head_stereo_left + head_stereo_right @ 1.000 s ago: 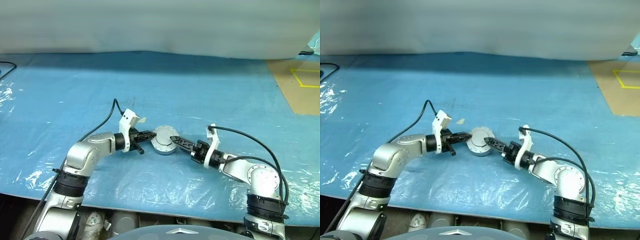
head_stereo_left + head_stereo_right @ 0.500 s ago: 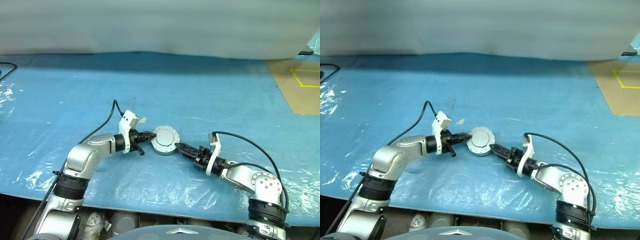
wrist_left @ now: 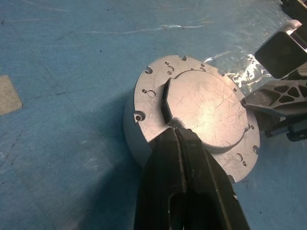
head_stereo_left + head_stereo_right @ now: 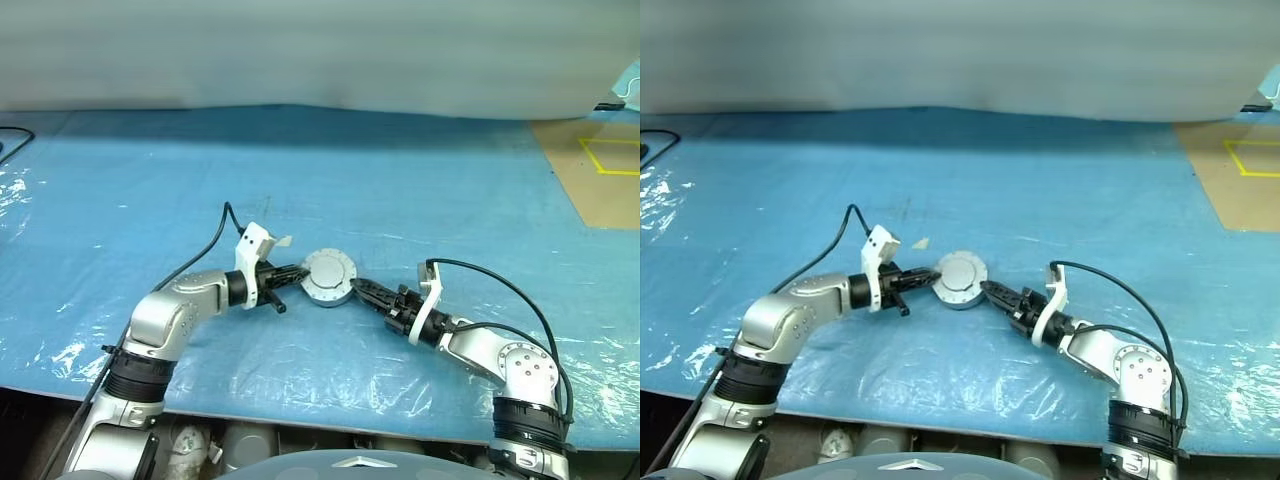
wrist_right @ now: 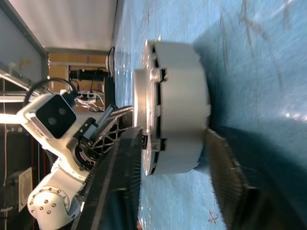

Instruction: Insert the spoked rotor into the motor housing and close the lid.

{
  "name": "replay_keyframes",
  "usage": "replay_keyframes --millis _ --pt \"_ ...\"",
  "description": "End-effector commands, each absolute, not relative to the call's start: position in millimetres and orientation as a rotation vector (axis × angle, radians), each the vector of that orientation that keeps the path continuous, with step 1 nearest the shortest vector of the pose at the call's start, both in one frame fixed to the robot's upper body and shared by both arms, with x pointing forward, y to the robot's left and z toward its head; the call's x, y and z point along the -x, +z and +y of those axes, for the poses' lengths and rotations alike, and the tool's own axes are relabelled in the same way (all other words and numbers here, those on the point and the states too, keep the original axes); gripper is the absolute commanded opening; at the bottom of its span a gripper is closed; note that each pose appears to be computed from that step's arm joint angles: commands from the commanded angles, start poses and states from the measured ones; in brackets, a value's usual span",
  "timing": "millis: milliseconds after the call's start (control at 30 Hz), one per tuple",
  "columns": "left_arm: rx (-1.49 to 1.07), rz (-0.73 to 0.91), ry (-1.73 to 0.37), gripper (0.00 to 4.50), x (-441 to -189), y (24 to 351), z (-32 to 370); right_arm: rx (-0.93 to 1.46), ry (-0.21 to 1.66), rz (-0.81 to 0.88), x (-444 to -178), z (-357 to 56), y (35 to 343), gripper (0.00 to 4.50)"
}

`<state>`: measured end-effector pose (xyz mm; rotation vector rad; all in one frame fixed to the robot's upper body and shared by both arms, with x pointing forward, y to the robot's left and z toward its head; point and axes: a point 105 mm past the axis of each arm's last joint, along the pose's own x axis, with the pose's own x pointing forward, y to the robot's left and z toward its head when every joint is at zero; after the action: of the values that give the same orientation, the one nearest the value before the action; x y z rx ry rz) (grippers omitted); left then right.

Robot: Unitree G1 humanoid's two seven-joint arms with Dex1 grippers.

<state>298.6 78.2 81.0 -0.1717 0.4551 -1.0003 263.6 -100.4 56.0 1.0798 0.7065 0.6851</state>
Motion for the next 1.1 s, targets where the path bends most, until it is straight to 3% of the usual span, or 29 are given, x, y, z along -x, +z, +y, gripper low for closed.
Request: replay_keyframes --millis 33,67,367,467,633,933,1100 --pt "0.166 0.527 -1.022 0.0 -289 65 71 -1.064 0.711 0.697 -262 -95 60 3.07" --pt "0.167 0.527 -1.023 0.0 -289 65 71 -1.066 0.708 0.695 -263 -95 60 3.35" --pt "0.162 0.529 -1.023 0.0 -288 64 71 -1.111 0.691 0.681 -267 -97 60 3.35" --pt "0.161 0.529 -1.023 0.0 -288 64 71 -1.135 0.692 0.669 -268 -97 61 2.79" --pt "0.16 0.53 -1.025 0.0 -287 64 71 -1.151 0.702 0.667 -266 -99 63 1.12" --pt "0.167 0.529 -1.021 0.0 -286 63 71 -1.14 0.71 0.702 -259 -99 60 1.03" --pt "0.15 0.477 -0.962 0.0 -298 72 76 -1.136 0.72 0.714 -257 -99 60 1.03"
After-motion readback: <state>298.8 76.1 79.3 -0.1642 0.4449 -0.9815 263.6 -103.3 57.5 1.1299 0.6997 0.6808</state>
